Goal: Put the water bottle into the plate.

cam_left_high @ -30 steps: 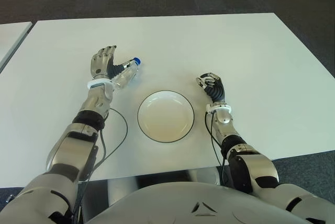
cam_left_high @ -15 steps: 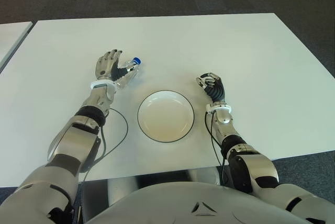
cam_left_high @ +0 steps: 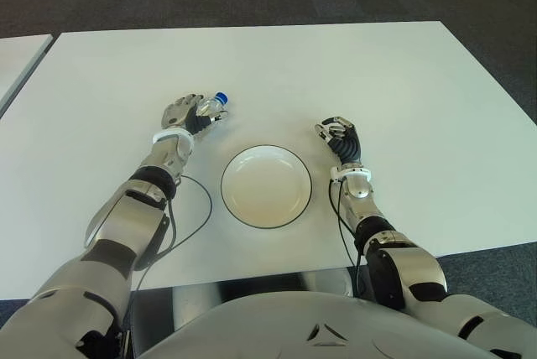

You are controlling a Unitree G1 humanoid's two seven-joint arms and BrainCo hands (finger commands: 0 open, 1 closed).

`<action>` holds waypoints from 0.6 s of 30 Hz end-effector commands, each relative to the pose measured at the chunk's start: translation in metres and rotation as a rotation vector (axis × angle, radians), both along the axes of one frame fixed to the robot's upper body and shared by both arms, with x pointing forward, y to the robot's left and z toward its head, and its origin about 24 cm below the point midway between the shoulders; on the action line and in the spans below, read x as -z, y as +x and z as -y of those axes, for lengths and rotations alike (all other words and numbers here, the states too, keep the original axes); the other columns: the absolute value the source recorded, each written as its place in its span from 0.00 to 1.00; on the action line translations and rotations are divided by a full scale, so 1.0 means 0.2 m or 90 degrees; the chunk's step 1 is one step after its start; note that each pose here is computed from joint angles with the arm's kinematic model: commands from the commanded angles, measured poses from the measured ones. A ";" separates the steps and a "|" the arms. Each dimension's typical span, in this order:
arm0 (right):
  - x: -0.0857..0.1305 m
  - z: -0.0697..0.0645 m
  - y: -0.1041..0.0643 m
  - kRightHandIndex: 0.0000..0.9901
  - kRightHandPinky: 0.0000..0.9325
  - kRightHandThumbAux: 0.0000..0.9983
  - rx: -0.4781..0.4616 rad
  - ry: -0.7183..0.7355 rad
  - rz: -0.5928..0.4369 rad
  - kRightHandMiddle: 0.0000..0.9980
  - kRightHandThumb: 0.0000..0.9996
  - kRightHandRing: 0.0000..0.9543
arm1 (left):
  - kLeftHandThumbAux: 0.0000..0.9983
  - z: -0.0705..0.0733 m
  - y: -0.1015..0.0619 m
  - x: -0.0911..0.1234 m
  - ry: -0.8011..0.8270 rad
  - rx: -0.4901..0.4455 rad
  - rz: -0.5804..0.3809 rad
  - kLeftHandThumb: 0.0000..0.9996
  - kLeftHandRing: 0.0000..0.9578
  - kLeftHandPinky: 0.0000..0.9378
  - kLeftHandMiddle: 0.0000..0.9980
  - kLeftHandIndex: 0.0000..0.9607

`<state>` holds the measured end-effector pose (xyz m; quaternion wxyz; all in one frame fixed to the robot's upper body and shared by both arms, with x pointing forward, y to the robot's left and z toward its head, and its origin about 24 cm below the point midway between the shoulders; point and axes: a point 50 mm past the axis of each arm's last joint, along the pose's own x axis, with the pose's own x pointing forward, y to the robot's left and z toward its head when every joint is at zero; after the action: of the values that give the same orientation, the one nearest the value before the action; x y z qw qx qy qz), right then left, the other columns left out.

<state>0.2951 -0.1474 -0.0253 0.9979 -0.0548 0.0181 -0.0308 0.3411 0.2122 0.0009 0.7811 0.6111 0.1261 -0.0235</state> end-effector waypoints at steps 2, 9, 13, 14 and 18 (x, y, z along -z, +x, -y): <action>0.13 0.01 -0.10 0.44 0.94 0.71 0.012 0.005 -0.091 0.88 0.74 0.91 | 0.12 0.02 -0.04 0.08 0.008 0.000 -0.078 0.52 0.00 0.00 0.00 0.00; 0.13 0.01 -0.10 0.44 0.94 0.71 0.013 0.007 -0.090 0.88 0.74 0.91 | 0.17 0.03 -0.05 0.10 0.025 0.002 -0.128 0.52 0.00 0.00 0.00 0.00; 0.13 0.01 -0.10 0.44 0.95 0.71 0.011 0.002 -0.089 0.89 0.74 0.92 | 0.22 0.04 -0.05 0.12 0.052 -0.010 -0.153 0.55 0.00 0.00 0.00 0.00; 0.13 0.01 -0.10 0.44 0.95 0.71 0.011 0.001 -0.089 0.89 0.74 0.92 | 0.23 0.04 -0.05 0.12 0.056 -0.013 -0.156 0.55 0.00 0.00 0.00 0.00; 0.13 0.01 -0.10 0.44 0.95 0.71 0.011 -0.004 -0.087 0.89 0.74 0.92 | 0.28 0.05 -0.07 0.14 0.078 -0.023 -0.171 0.57 0.00 0.00 0.00 0.00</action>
<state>0.2946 -0.1474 -0.0256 0.9977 -0.0562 0.0188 -0.0316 0.3463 0.2027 -0.0013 0.7430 0.6414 0.1850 -0.0485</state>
